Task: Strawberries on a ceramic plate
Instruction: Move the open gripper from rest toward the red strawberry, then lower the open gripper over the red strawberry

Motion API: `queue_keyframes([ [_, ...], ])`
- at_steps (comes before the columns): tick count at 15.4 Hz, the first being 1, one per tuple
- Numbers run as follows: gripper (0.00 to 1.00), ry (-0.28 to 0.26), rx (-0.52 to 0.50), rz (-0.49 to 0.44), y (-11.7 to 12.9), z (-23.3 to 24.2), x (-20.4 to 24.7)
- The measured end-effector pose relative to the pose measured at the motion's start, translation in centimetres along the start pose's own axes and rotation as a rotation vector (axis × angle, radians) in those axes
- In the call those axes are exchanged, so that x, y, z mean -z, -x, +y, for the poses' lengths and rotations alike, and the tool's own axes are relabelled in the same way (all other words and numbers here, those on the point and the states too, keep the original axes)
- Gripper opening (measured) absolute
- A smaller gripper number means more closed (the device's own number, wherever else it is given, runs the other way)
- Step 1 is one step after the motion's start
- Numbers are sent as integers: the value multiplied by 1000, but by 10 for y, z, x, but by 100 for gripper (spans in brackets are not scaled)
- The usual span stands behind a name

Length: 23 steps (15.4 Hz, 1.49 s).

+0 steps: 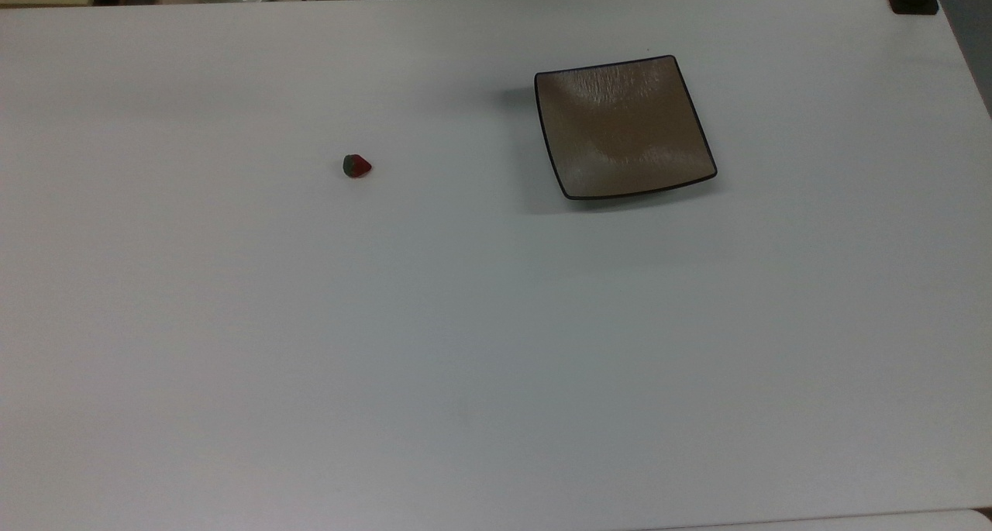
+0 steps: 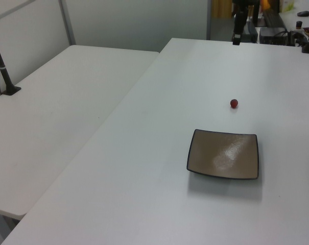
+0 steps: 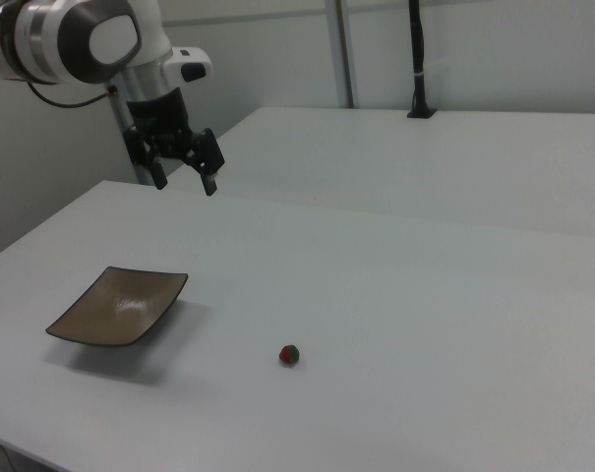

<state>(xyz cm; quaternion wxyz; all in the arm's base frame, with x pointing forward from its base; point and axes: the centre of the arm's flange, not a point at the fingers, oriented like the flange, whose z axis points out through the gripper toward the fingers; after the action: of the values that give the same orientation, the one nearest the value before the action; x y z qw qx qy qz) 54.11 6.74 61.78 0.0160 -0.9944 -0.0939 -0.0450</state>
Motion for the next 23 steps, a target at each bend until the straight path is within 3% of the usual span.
queue_keyframes([
  [12,100,1,-1,5,-3,2,-4],
  [19,100,-15,383,-71,-2,26,-43],
  [23,100,-26,476,-109,-4,46,-64],
])
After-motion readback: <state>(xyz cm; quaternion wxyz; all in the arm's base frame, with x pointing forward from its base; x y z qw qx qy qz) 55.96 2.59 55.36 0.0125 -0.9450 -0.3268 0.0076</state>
